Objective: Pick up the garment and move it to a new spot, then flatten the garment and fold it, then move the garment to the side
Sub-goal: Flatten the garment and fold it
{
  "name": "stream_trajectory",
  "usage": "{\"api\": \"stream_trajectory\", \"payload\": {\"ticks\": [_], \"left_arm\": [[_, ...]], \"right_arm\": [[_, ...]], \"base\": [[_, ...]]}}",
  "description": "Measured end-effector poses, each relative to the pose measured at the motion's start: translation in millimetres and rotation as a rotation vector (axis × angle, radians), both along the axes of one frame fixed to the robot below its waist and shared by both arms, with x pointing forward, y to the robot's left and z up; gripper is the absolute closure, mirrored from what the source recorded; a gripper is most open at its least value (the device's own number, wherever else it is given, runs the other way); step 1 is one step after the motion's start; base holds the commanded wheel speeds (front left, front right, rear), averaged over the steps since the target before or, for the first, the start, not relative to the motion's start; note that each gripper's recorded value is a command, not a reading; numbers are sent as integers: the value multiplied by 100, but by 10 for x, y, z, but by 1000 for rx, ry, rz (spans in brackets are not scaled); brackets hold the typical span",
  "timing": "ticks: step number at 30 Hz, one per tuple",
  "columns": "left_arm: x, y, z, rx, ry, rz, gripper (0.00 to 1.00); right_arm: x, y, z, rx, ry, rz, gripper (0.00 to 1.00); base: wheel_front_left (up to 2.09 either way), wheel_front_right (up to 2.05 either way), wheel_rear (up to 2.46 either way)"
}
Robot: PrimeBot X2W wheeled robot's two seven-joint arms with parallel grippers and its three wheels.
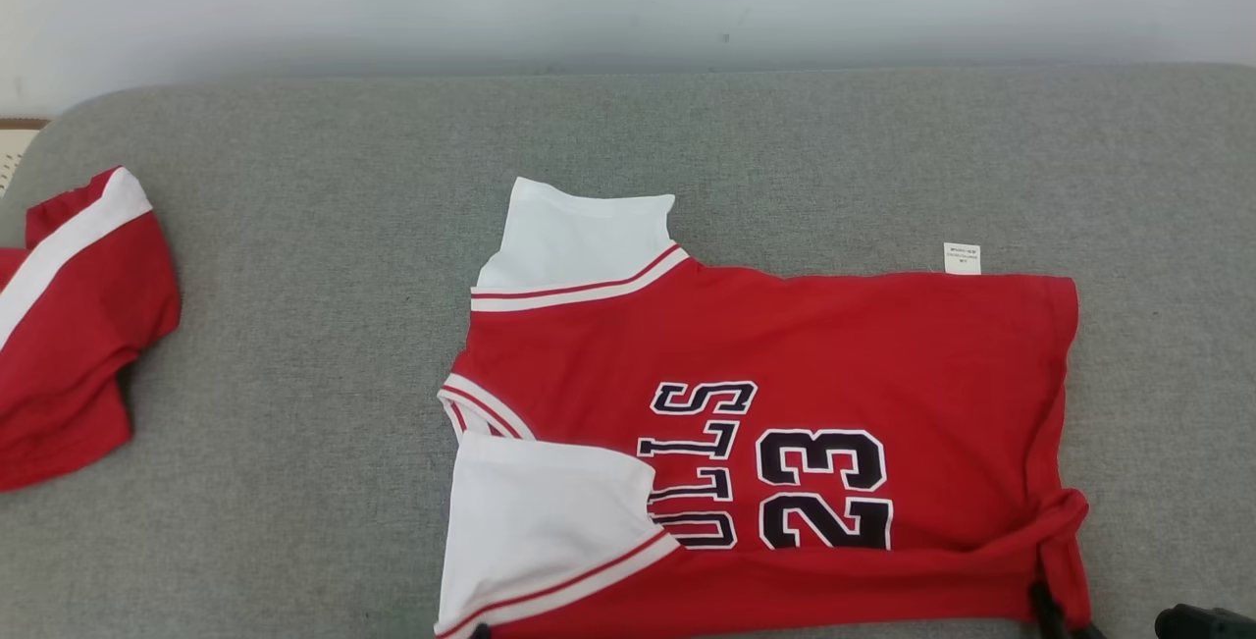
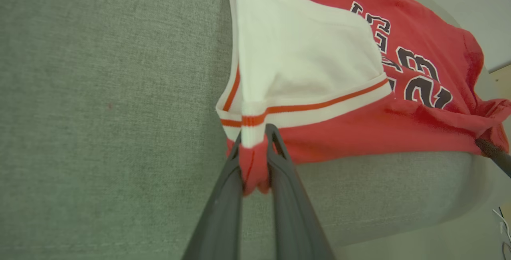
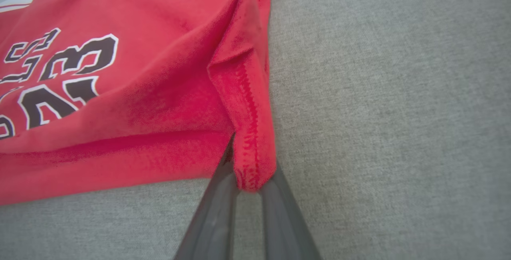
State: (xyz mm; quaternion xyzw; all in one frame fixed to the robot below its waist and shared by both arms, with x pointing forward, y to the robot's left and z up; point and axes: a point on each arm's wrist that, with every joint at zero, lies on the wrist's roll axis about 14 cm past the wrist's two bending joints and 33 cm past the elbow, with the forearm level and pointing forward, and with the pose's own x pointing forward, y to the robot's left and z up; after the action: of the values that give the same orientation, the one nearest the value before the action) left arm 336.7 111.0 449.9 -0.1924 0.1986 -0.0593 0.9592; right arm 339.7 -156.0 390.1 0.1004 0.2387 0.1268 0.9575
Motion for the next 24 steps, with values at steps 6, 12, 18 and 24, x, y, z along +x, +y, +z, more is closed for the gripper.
{"api": "stream_trajectory", "payload": {"ticks": [6,12,18,24], "left_arm": [[126,-6,-7,17,-19,-8,0],[252,93,97,63,-95,34,0],[415,254,388,121,-232,86,0],[702,319,825,185,-399,82,0]], "right_arm": [[20,-37,116,6,-24,-31,0],[49,-138,255,10,-74,-80,0],[124,-263,467,4,-156,-123,0],[340,-408,783,-14,-282,-166,0]], "base": [[0,0,0],[0,0,0],[0,0,0],[0,0,0]]}}
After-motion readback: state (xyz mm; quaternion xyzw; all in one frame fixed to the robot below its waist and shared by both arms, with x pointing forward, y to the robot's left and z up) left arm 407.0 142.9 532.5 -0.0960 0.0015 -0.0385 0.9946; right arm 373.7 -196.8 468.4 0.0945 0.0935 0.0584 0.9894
